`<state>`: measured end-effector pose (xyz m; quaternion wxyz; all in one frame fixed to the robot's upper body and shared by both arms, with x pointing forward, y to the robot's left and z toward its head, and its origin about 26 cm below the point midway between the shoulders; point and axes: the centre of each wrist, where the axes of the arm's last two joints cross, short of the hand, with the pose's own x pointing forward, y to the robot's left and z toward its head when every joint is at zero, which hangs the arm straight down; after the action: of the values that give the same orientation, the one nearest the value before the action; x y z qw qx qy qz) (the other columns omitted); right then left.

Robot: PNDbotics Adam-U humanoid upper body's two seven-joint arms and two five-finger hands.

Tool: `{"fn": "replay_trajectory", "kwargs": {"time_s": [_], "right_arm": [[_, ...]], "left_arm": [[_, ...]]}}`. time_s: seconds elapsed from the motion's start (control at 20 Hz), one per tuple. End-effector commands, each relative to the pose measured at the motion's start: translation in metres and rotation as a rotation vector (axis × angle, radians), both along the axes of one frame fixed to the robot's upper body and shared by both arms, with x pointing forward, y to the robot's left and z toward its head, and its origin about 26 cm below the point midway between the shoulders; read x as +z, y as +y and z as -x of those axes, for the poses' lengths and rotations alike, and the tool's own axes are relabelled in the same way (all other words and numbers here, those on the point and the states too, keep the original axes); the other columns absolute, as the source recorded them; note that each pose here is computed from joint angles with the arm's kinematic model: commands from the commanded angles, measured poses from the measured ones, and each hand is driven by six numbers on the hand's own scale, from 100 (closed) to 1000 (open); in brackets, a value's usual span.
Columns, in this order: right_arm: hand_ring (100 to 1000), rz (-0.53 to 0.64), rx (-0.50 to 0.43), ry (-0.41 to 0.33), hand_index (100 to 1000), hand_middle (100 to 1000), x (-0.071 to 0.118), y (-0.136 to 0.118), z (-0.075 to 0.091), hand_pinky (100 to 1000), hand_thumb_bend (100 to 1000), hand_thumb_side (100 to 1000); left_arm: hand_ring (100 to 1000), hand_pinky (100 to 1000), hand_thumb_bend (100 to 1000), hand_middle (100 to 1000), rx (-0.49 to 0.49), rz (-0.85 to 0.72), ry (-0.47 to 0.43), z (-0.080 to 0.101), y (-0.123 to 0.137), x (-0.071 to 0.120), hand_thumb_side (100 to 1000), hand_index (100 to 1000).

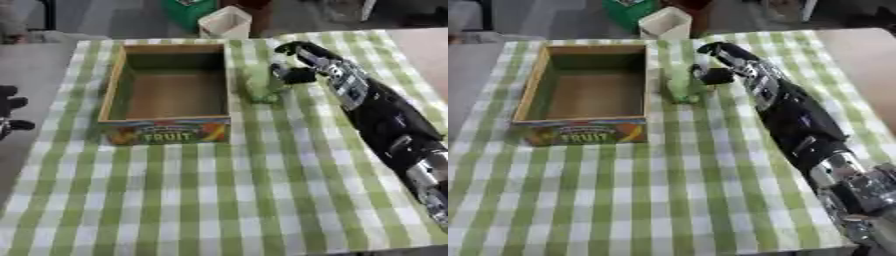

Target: Pick up objects on the table and place them in the box.

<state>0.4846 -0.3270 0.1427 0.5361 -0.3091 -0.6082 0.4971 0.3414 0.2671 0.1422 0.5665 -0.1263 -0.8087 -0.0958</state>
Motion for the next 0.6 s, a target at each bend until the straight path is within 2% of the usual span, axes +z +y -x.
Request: {"fn": "replay_trajectory", "kwargs": {"time_s": [0.05,0.6], "right_arm": [[932,0.037,0.041,-0.041,936,899,0.02,0.003,-0.003,963,121,570],[917,0.004,0.148,-0.03,933,891,0.036,0.015,-0.002,947,100,611]], "left_arm": [[780,600,209,729,-0.006,-0.013,-0.025,0.0,0.002,0.008,209,715],[779,600,210,728,-0.003,-0.012,-0.026,0.0,0.002,0.009,209,715]]}}
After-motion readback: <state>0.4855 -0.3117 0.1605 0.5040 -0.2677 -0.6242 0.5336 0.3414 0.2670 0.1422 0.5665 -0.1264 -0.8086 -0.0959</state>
